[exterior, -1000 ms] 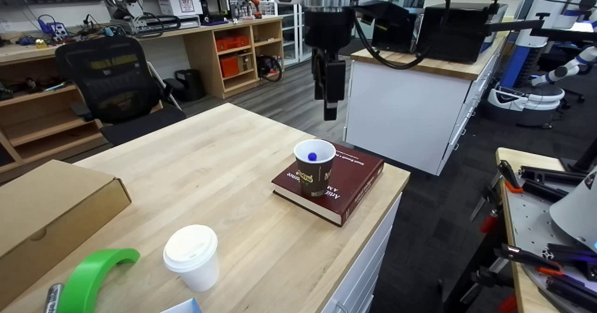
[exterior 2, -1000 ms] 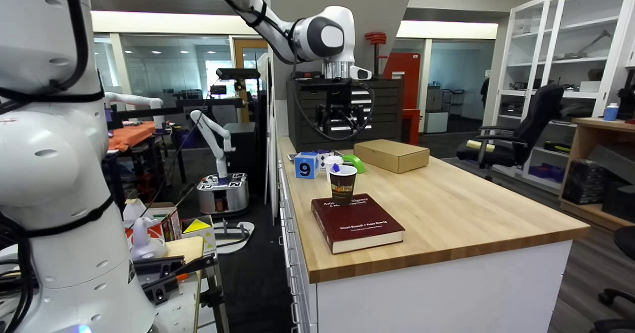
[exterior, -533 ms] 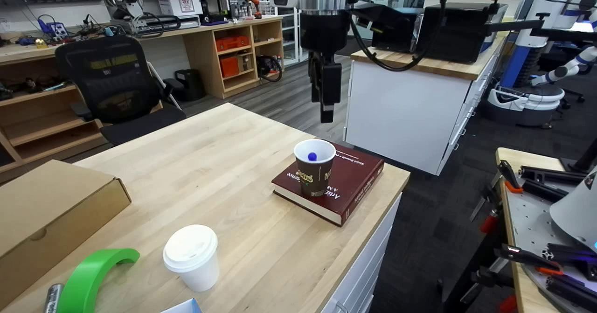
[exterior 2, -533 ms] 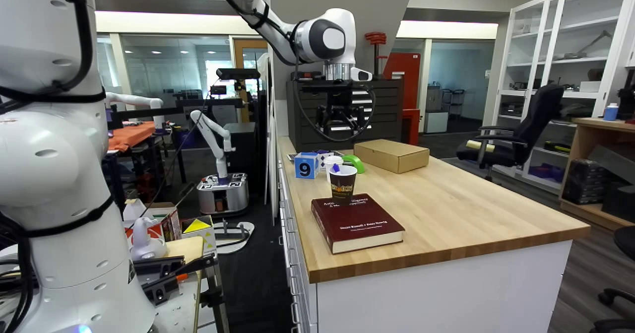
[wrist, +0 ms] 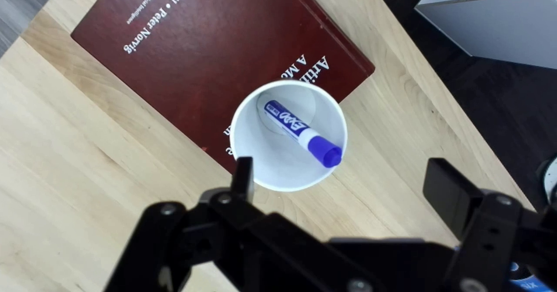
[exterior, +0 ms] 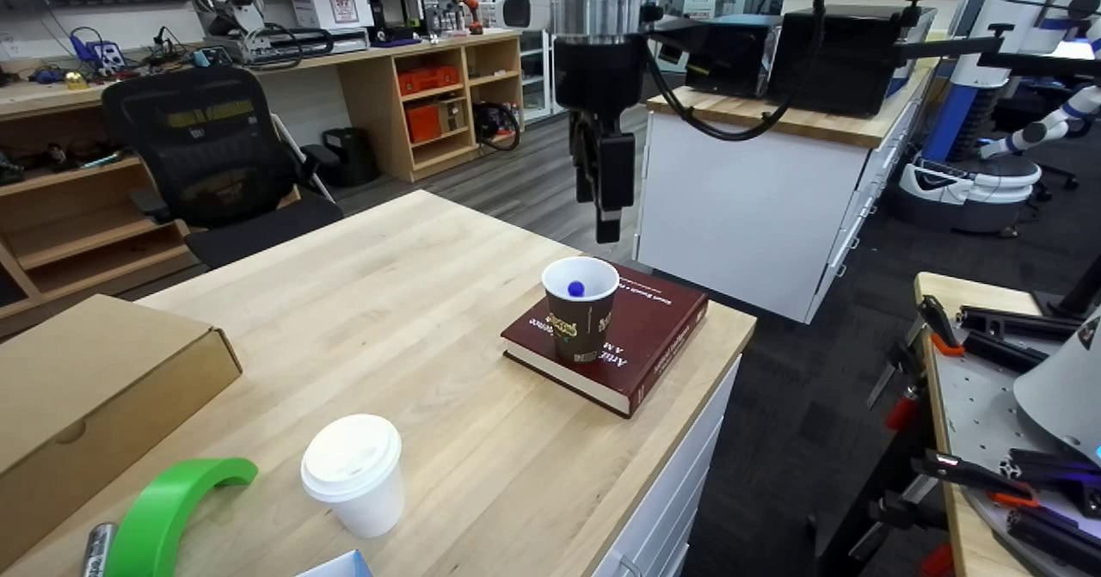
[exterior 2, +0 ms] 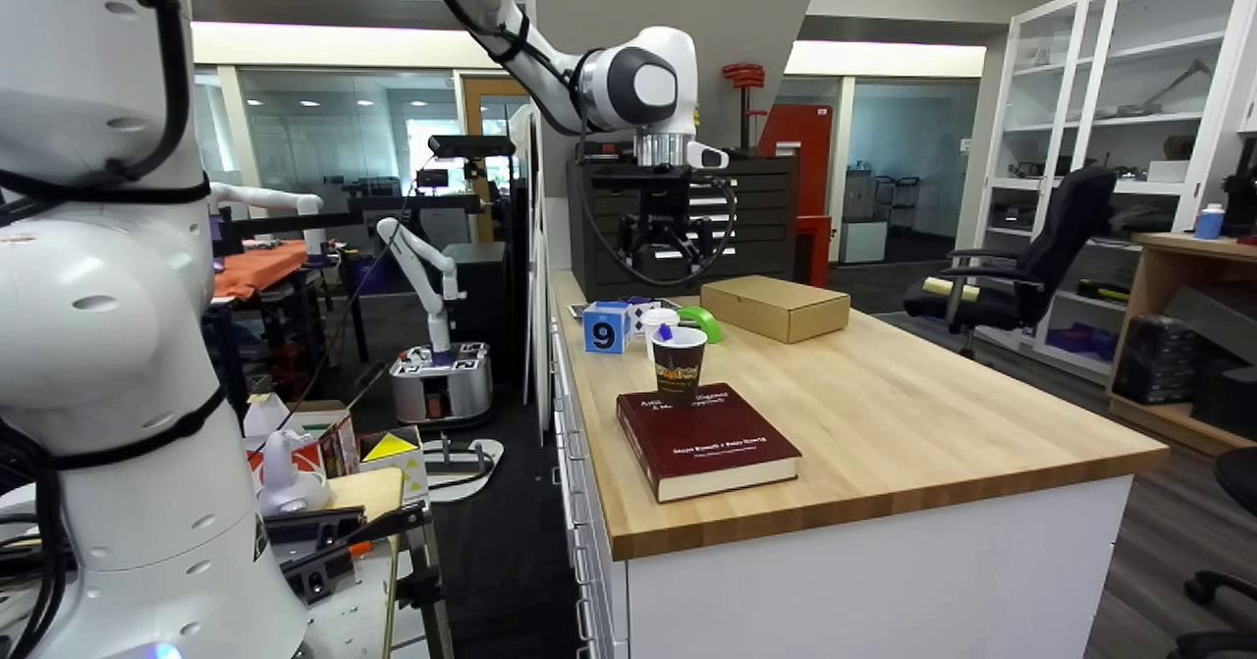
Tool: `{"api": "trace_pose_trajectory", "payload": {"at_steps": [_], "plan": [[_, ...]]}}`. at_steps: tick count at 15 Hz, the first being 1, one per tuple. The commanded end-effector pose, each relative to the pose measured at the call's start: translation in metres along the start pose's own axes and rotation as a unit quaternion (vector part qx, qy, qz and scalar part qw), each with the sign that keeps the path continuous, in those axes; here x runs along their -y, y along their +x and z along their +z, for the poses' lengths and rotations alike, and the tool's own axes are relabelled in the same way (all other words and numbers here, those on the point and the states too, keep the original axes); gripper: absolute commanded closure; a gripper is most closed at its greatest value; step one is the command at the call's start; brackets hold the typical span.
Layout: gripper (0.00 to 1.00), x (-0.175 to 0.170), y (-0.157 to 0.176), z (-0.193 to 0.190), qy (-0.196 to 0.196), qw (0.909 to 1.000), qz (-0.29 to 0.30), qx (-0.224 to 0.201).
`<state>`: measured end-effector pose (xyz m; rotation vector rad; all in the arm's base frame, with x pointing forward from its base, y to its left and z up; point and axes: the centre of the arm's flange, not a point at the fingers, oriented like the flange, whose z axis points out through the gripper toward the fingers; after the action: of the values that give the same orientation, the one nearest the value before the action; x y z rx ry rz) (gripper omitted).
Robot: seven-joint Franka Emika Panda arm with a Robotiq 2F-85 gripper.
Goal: Remove the marker from the cup and put it on the book
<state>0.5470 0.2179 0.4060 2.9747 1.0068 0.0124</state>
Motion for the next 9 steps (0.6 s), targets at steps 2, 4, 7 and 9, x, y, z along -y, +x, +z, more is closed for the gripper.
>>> {"api": "trace_pose_trajectory", "payload": {"at_steps": [2, 4, 7, 9], "plan": [[0.00, 0.014, -0.002, 0.007, -0.004, 0.9999, -0.007, 0.010], [0.00, 0.018, -0.001, 0.011, -0.003, 0.9998, -0.012, 0.014], [0.00, 0.021, 0.003, 0.021, 0.002, 0.9997, -0.018, 0.014], [0.00, 0.021, 0.006, 0.031, 0.006, 0.9996, -0.019, 0.022]]}}
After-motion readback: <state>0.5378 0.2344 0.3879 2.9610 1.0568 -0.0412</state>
